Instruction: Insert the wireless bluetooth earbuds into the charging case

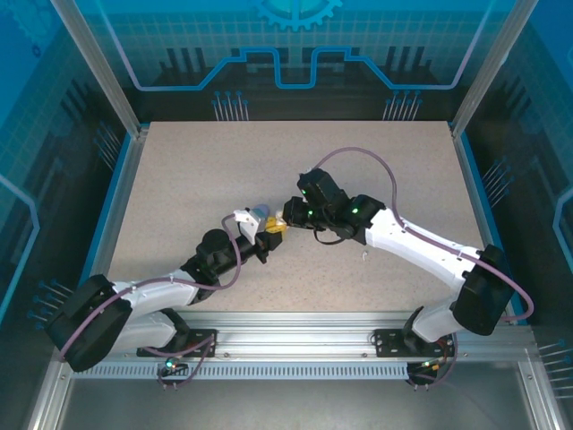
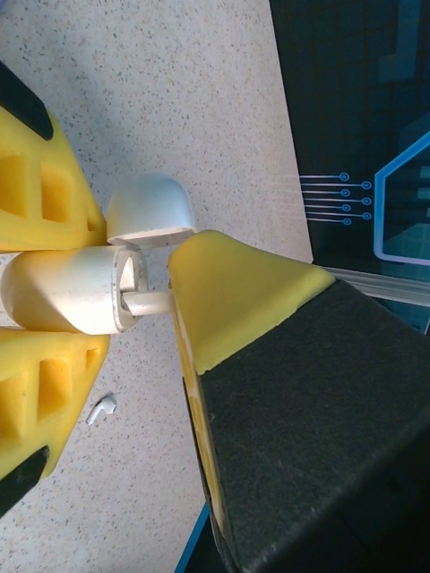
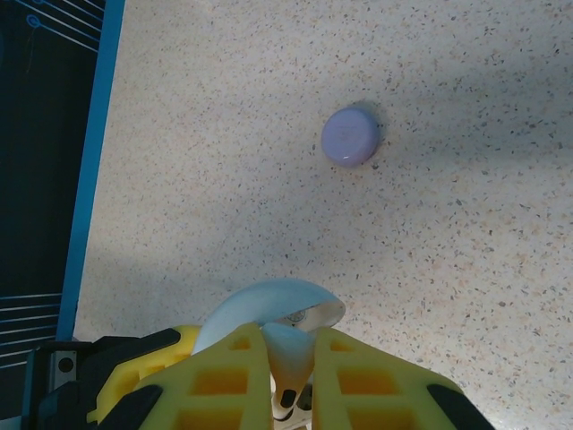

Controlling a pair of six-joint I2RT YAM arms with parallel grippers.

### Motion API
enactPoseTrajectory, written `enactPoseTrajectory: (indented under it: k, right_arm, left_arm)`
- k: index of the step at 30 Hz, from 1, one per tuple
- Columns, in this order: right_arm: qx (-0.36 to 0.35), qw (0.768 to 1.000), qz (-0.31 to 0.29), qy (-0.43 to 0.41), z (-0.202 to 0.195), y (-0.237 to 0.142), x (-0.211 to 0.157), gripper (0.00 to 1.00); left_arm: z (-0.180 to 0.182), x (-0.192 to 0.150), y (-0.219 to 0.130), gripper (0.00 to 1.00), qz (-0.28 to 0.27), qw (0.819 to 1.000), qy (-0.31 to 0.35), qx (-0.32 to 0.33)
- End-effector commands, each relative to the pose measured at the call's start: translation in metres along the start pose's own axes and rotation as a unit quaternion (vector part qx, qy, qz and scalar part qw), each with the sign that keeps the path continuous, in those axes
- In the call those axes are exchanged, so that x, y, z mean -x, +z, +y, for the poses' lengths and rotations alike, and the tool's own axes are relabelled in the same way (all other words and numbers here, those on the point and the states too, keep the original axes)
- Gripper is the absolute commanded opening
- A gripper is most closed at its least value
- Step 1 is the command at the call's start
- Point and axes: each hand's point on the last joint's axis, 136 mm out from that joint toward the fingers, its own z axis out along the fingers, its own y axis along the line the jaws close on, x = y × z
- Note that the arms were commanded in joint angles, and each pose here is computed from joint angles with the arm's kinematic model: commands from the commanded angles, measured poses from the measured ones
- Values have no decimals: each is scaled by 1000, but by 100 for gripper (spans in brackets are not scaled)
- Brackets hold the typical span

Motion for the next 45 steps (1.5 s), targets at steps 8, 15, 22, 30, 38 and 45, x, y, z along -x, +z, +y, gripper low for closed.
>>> enactPoseTrajectory:
  k: [8, 15, 22, 30, 38, 45]
  right_arm:
    - [6, 1000, 7, -18, 5, -4, -8, 13]
    - [16, 998, 18, -64, 5, -1, -15, 13]
    - [30, 996, 4, -88, 4, -11, -14, 13]
    - [54, 992, 2, -112, 5, -17, -14, 13]
    - [72, 989, 6, -131, 6, -16, -17, 13]
    - [92, 984, 0, -152, 4, -20, -17, 13]
  left_arm:
    - [-6, 28, -3, 16, -49, 999, 13, -6]
    - [-11, 30, -3, 17, -51, 998, 18, -20]
    - [-15, 35, -6, 17, -57, 998, 23, -29]
    - [-25, 44, -10, 17, -70, 996, 29, -53]
    - [-28, 52, -15, 17, -81, 994, 32, -59]
    - [-31, 59, -18, 17, -88, 993, 37, -65]
